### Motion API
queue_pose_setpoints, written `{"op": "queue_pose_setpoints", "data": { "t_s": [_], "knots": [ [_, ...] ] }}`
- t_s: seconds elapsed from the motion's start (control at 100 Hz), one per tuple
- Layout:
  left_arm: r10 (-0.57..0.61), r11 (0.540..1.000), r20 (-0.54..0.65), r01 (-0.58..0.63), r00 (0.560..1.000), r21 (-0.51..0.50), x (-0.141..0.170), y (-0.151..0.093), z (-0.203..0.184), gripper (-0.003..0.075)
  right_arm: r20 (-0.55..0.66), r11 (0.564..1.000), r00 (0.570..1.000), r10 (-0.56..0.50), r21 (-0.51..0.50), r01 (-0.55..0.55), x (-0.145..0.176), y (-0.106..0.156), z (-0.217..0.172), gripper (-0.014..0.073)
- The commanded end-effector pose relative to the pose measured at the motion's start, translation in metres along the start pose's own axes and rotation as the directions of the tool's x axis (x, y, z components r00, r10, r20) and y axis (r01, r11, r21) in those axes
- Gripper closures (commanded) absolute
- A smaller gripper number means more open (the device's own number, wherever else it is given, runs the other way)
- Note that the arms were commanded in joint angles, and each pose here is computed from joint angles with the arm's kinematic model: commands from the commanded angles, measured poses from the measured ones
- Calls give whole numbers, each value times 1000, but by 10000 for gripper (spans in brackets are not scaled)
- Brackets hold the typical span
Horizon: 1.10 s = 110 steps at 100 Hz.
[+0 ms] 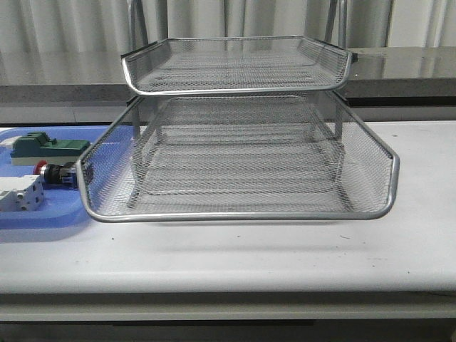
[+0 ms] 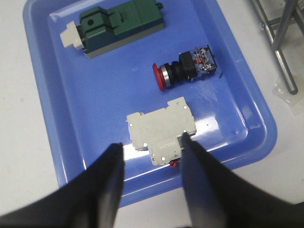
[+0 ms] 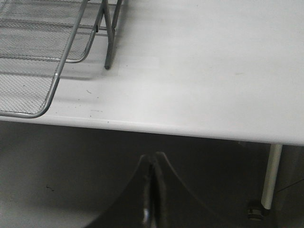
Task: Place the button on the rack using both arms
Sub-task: 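Lower the left gripper and grasp the red push button by its contact block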
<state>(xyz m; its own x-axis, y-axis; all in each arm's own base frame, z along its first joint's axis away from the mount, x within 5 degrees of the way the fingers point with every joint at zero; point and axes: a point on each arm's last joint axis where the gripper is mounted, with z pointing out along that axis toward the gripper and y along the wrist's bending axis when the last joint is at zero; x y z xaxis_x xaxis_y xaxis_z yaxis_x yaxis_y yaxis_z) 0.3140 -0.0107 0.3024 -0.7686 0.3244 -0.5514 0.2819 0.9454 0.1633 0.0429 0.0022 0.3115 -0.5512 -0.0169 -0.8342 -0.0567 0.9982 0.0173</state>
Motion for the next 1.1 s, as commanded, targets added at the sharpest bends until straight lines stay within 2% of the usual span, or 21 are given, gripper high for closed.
{"op": "queue_pose_setpoints", "data": {
  "t_s": [0.0,0.04,0.37,0.63,0.81,0.91,1.09],
  "knots": [
    [-2,1000,86,4,996,-28,-12,5,-12,219,83,1000,997,-7,10,6,-13,-1,-6,665],
    [-2,1000,87,4,996,-29,-13,5,-10,202,83,1000,997,-7,10,6,-13,-1,-6,665],
    [-20,999,156,25,987,-32,-20,6,-10,209,83,1000,997,-7,10,6,-13,-1,-6,665],
    [124,992,182,-117,975,-51,-47,13,-3,209,84,1000,996,-7,10,6,-13,-1,-6,665],
    [256,961,147,-268,955,70,-71,11,22,209,84,1000,996,-7,10,6,-13,-1,-6,665],
    [355,917,140,-373,924,139,-81,9,39,209,84,1000,996,-7,10,6,-13,-1,-6,665],
    [461,852,80,-466,884,238,-89,9,71,209,84,1000,996,-7,10,6,-13,-1,-6,665]
  ]
}}
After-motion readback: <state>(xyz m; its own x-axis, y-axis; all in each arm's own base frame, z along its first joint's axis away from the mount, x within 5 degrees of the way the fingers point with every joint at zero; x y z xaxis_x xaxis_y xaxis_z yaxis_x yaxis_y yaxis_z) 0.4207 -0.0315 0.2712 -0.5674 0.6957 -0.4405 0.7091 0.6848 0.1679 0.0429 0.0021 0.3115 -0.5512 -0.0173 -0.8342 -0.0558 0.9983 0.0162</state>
